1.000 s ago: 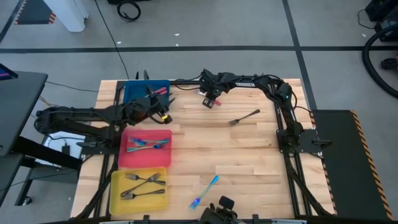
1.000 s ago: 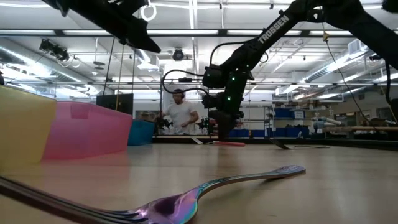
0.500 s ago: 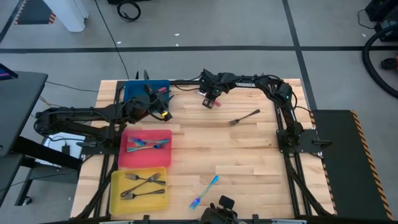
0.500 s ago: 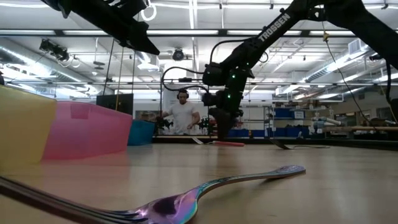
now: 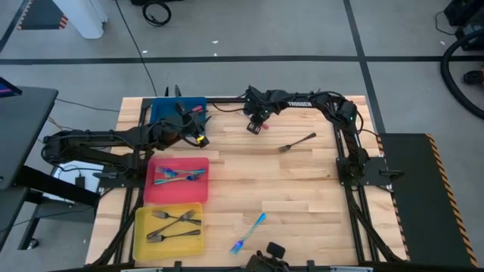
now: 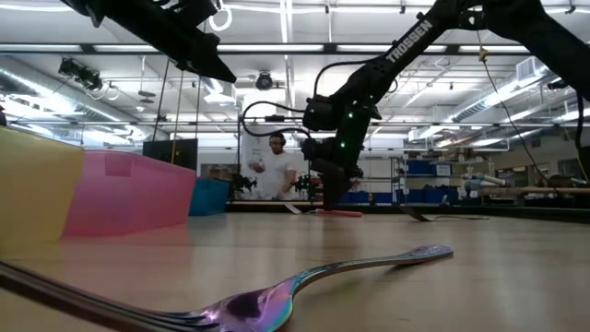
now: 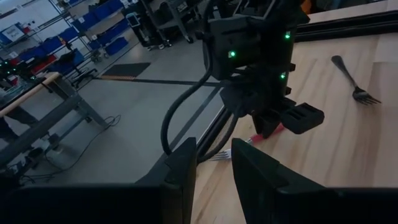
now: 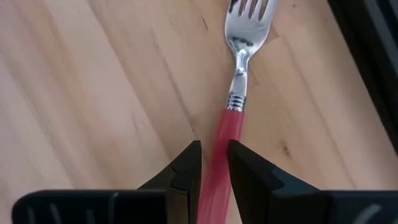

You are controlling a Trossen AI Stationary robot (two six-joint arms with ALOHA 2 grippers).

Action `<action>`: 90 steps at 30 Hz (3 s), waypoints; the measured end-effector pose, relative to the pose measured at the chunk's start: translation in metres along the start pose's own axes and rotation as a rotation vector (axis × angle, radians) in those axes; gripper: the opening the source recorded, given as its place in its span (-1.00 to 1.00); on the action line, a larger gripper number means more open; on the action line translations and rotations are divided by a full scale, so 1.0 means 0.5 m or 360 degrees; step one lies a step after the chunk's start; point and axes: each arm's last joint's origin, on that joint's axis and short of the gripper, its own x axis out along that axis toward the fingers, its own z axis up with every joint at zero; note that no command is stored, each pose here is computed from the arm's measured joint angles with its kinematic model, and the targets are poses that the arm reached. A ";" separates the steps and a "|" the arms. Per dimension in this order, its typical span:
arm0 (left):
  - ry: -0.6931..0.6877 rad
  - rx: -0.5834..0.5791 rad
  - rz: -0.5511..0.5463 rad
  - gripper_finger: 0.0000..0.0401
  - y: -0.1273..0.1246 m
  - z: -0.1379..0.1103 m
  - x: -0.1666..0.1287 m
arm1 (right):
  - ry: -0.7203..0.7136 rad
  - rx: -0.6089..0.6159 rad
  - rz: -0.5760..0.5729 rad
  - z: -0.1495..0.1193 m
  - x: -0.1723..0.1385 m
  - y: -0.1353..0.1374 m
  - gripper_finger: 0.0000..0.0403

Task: Sort silverware by color (type)
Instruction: Put the pink fork into the blue bin

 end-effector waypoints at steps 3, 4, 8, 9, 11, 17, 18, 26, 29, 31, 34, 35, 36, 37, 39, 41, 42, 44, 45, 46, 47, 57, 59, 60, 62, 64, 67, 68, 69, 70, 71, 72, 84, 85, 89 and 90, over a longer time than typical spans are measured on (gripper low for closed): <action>0.0000 0.0000 0.0000 -0.49 0.000 0.000 0.000 | -0.0014 0.0014 -0.0002 -0.004 0.004 0.000 -0.56; 0.0000 0.0000 0.0000 -0.49 0.000 0.000 0.000 | -0.0019 0.0023 -0.0002 -0.005 0.004 0.000 -0.56; 0.0000 -0.0001 0.0000 -0.49 0.000 0.000 0.000 | -0.0068 0.0040 -0.0006 -0.006 0.010 0.001 -0.56; 0.0000 -0.0001 0.0000 -0.49 0.000 0.000 0.000 | -0.0085 0.0058 -0.0007 -0.005 0.011 0.001 -0.56; 0.0000 -0.0001 0.0000 -0.49 0.000 0.000 0.000 | -0.0124 0.0082 -0.0009 -0.004 0.015 0.000 -0.57; -0.0001 -0.0002 0.0000 -0.49 0.000 0.000 0.000 | -0.0130 0.0122 -0.0087 -0.006 0.019 -0.001 -0.57; -0.0001 -0.0002 0.0000 -0.49 0.000 0.000 0.000 | -0.0122 0.0122 -0.0095 -0.007 0.019 -0.001 -0.57; -0.0001 -0.0002 0.0000 -0.49 0.000 0.000 0.000 | -0.0078 0.0053 -0.0029 -0.012 0.020 0.010 -0.55; -0.0001 -0.0002 0.0000 -0.49 0.000 0.000 0.000 | -0.0076 -0.0017 -0.0018 -0.009 0.018 0.020 -0.53; -0.0001 -0.0002 0.0000 -0.49 0.000 0.000 0.000 | -0.0081 -0.0073 -0.0035 -0.008 0.018 0.025 -0.51; -0.0001 -0.0002 0.0000 -0.49 0.000 0.000 0.000 | -0.0074 -0.0044 -0.0116 -0.008 0.019 0.025 -0.50; -0.0001 -0.0002 0.0000 -0.49 0.000 0.000 0.000 | -0.0071 -0.0008 -0.0120 -0.009 0.019 0.024 -0.50; -0.0001 -0.0002 0.0000 -0.49 0.000 0.000 0.000 | -0.0063 0.0030 -0.0098 -0.010 0.019 0.021 -0.50; -0.0001 -0.0001 0.0000 -0.49 0.000 0.000 0.000 | -0.0057 0.0066 -0.0052 -0.011 0.019 0.018 -0.50; -0.0001 -0.0002 0.0000 -0.49 0.000 0.000 0.000 | -0.0047 0.0106 -0.0011 -0.013 0.019 0.015 -0.50; -0.0001 -0.0002 0.0000 -0.49 0.000 0.000 0.000 | -0.0043 0.0133 -0.0043 -0.014 0.019 0.015 -0.50; -0.0001 -0.0002 0.0000 -0.49 0.000 0.000 0.000 | -0.0041 0.0147 -0.0062 -0.014 0.020 0.014 -0.50; -0.0001 -0.0002 0.0000 -0.49 0.000 0.000 0.000 | -0.0017 0.0176 -0.0110 -0.018 0.031 0.014 -0.50; -0.0001 -0.0002 0.0000 -0.49 0.000 0.000 0.000 | 0.0009 0.0198 -0.0117 -0.022 0.034 0.013 -0.51; -0.0001 -0.0002 0.0000 -0.49 0.000 0.000 0.000 | 0.0039 0.0208 -0.0132 -0.026 0.046 0.012 -0.51; -0.0001 -0.0002 0.0000 -0.49 0.000 0.000 0.000 | 0.0048 0.0209 -0.0141 -0.027 0.051 0.012 -0.51; 0.0001 0.0001 -0.0001 -0.49 0.000 0.000 0.000 | 0.0011 0.0183 -0.0185 0.000 0.030 0.017 -0.56; 0.0001 0.0001 -0.0001 -0.49 0.000 0.000 0.000 | 0.0017 0.0158 -0.0183 0.005 0.027 0.016 -0.64; 0.0002 0.0001 -0.0001 -0.49 0.000 0.000 0.000 | 0.0021 0.0150 -0.0183 0.006 0.025 0.016 -0.69; 0.0002 0.0001 0.0000 -0.49 0.000 0.000 0.000 | 0.0037 0.0131 -0.0184 0.009 0.022 0.014 -0.74; 0.0002 0.0002 -0.0001 -0.49 0.000 0.000 0.000 | 0.0061 0.0116 -0.0185 0.009 0.019 0.012 -0.74; 0.0004 0.0003 -0.0001 -0.49 0.000 -0.001 0.000 | 0.0101 0.0110 -0.0211 0.009 0.014 0.011 -0.74; 0.0006 0.0004 -0.0002 -0.49 0.000 -0.001 0.000 | 0.0110 0.0105 -0.0219 0.010 0.012 0.011 -0.74; 0.0011 0.0007 -0.0003 -0.49 0.000 -0.002 0.000 | 0.0111 0.0100 -0.0227 0.012 0.009 0.010 -0.74; 0.0014 0.0009 -0.0003 -0.49 -0.001 -0.002 0.000 | 0.0113 0.0088 -0.0232 0.016 0.004 0.009 -0.74; 0.0015 0.0010 -0.0004 -0.49 -0.001 -0.002 0.000 | 0.0116 0.0075 -0.0233 0.020 -0.002 0.009 -0.74; 0.0018 0.0012 -0.0004 -0.49 -0.001 -0.003 0.000 | 0.0115 0.0068 -0.0233 0.025 -0.009 0.008 -0.74; 0.0030 -0.0010 -0.0007 -0.49 -0.001 -0.004 0.000 | -0.0083 -0.0135 -0.0380 0.075 -0.195 0.033 -0.99; 0.0030 -0.0012 -0.0007 -0.49 -0.001 -0.004 0.000 | -0.0131 -0.0129 -0.0375 0.076 -0.219 0.033 -0.99; 0.0031 -0.0050 -0.0007 -0.49 -0.001 -0.004 0.000 | -0.0265 -0.0056 -0.0308 0.077 -0.276 0.033 -0.99; 0.0032 -0.0050 -0.0007 -0.49 -0.001 -0.004 0.000 | -0.0276 -0.0044 -0.0308 0.076 -0.284 0.033 -0.97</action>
